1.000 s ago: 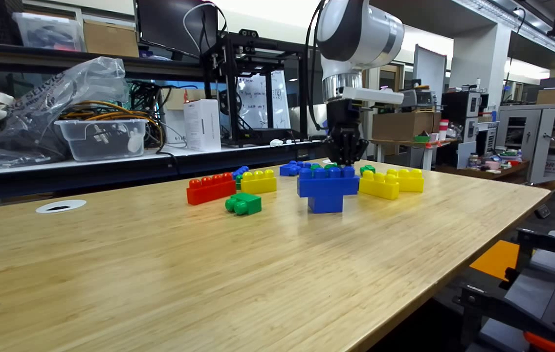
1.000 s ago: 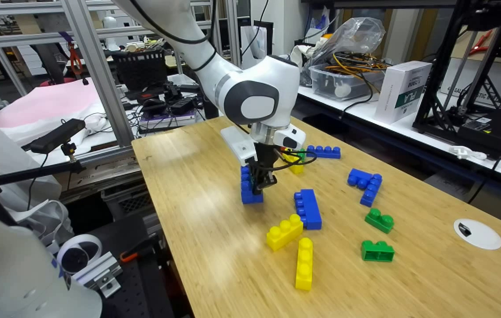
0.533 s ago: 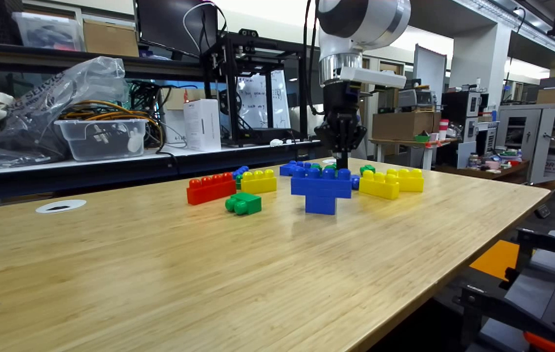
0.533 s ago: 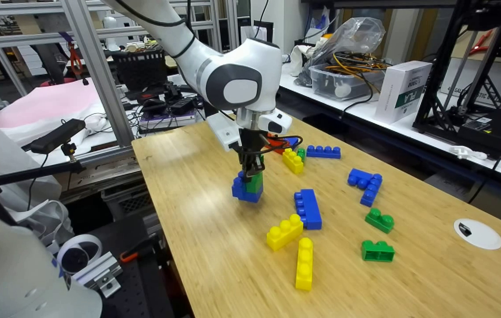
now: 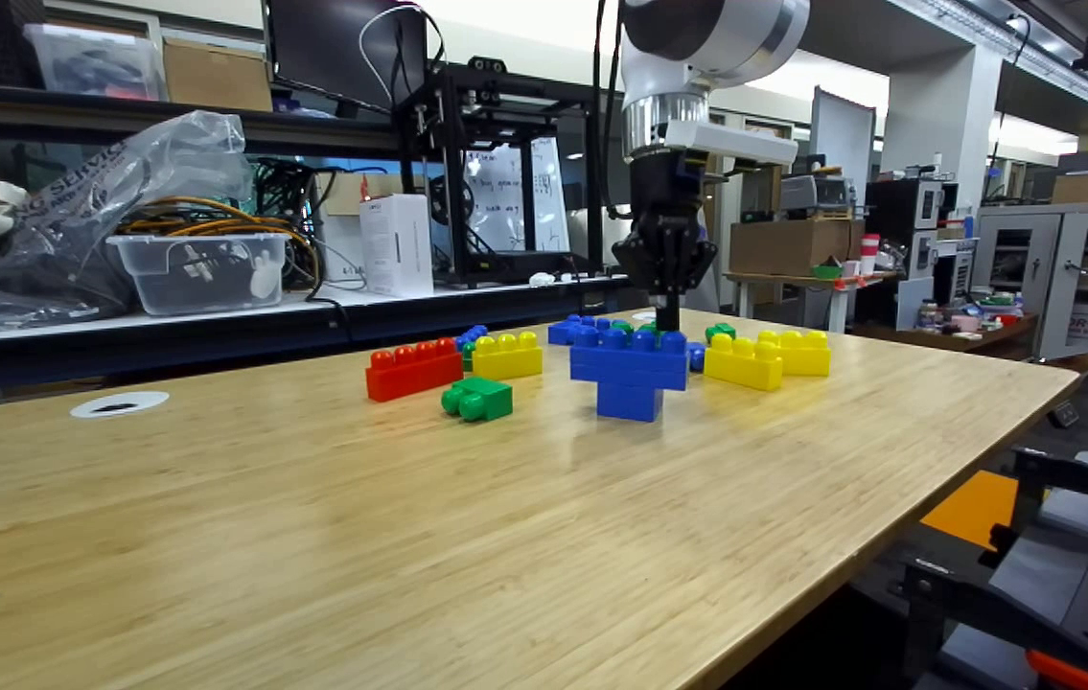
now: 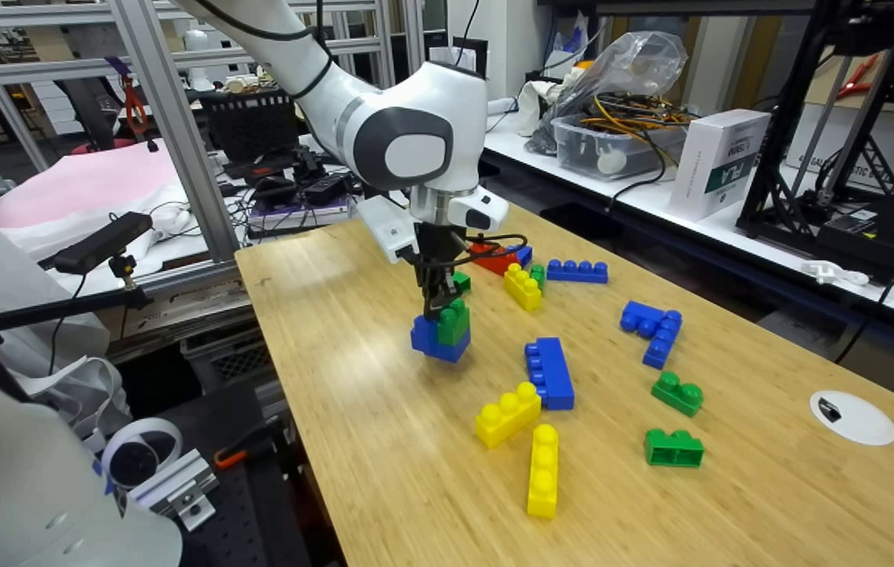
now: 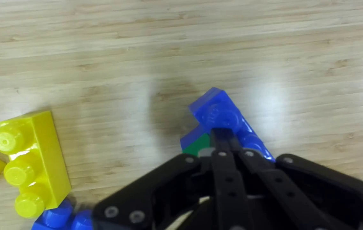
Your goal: Move the building block tower forward
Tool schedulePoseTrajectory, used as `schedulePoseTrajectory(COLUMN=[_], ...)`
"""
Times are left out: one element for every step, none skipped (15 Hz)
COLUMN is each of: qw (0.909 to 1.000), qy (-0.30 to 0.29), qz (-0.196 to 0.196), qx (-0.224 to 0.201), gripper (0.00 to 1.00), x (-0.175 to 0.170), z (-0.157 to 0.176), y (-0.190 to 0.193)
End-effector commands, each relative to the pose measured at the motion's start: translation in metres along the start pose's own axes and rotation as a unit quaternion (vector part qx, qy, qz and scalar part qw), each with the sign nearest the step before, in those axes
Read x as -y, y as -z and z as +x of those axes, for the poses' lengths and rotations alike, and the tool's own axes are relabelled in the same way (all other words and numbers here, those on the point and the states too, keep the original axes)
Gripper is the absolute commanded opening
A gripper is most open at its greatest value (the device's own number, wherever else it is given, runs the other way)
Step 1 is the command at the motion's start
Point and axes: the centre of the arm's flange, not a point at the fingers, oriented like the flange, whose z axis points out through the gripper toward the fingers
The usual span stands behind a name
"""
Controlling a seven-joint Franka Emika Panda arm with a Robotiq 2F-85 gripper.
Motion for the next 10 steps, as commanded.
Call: schedulePoseTrajectory(qw=[0.9993, 0.9985, 0.9968, 0.9953, 0.9937, 0.9920, 0.9907, 0.9898, 0.9894, 0.9890], qy=[-0.016, -0.021, -0.026, -0.033, -0.044, -0.053, -0.059, -0.064, -0.067, -0.072], qz=[0.003, 0.003, 0.004, 0.008, 0.009, 0.009, 0.007, 0.002, 0.000, -0.001], qx=[-0.034, -0.049, -0.076, -0.090, -0.103, -0.115, -0.122, -0.127, -0.129, -0.129], gripper=[0.00, 0.00, 0.00, 0.00, 0.00, 0.00, 0.00, 0.00, 0.00, 0.00], x=[-0.002, -0.003, -0.005, -0.007, -0.010, -0.012, -0.016, -0.019, -0.024, -0.028], z=[-0.005, -0.001, 0.007, 0.018, 0.030, 0.038, 0.049, 0.057, 0.070, 0.081], y=[0.021, 0.031, 0.042, 0.051, 0.059, 0.065, 0.067, 0.066, 0.063, 0.058])
